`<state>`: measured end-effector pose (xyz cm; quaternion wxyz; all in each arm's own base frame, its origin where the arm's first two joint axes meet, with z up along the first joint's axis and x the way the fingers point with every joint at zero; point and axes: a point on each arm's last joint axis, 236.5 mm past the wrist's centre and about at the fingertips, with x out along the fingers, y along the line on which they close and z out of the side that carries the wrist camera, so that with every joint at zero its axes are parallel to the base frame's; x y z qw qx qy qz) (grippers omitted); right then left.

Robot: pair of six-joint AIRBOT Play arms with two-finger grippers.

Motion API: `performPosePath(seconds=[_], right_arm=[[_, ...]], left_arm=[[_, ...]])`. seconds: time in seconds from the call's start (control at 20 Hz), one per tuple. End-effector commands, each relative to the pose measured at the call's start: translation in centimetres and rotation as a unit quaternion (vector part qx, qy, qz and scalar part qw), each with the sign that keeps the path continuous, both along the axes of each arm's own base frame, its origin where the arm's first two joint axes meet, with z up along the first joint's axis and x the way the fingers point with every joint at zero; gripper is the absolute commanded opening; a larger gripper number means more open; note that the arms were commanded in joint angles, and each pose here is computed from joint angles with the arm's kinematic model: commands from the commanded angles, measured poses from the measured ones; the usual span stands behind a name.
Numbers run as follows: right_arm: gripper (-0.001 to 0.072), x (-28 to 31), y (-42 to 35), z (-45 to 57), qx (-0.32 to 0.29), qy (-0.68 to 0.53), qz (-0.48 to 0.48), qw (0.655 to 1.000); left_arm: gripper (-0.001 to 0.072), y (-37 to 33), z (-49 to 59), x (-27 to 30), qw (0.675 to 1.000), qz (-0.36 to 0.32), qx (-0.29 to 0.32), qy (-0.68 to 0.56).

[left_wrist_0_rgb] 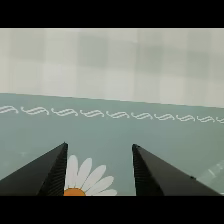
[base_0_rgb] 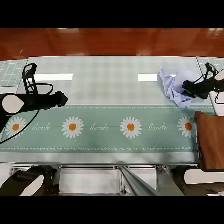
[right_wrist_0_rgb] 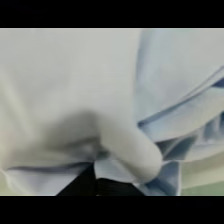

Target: Fold the shirts.

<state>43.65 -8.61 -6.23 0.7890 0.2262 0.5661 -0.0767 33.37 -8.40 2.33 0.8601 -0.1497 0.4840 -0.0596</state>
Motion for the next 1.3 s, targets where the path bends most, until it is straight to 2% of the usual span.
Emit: performPosePath(seconds=[0.0,0.15,0.25,0.45,0.65,0.75,0.95,1.05,1.25], right_arm=[[0.0022,3.2,1.1,7.4,0.003,-0.077,0.058,0.995],[0.0022,5.8,1.7,19.7,-0.024,-0.209,0.078,0.974],[0.0022,5.4,3.3,27.4,-0.04,-0.282,0.102,0.953],[0.0022,3.0,8.6,38.6,-0.09,-0.388,0.158,0.903],[0.0022,0.0,16.2,47.7,-0.104,-0.481,0.223,0.842],[0.0022,-1.5,19.6,49.1,-0.106,-0.496,0.247,0.826],[0.0022,-4.0,27.5,44.1,-0.061,-0.433,0.342,0.832],[0.0022,-4.9,31.1,39.1,-0.015,-0.366,0.363,0.857],[0.0022,-5.7,37.3,28.5,0.051,-0.272,0.378,0.883]], left_arm=[[0.0503,3.6,1.0,-0.4,0.999,0.028,0.034,-0.01],[0.0503,7.9,3.8,-0.5,0.994,0.097,0.029,-0.05],[0.0503,8.4,5.2,-1.4,0.991,0.118,0.009,-0.061],[0.0503,6.6,6.6,-2.9,0.993,0.093,0.0,-0.068],[0.0503,4.7,7.1,-3.2,0.995,0.062,-0.004,-0.076],[0.0503,3.5,7.1,-3.4,0.996,0.044,-0.009,-0.076],[0.0503,1.1,7.1,-3.9,0.997,0.007,-0.015,-0.075],[0.0503,0.2,7.1,-4.1,0.997,-0.009,-0.017,-0.074],[0.0503,-1.5,6.5,-4.5,0.997,-0.037,-0.018,-0.065]])
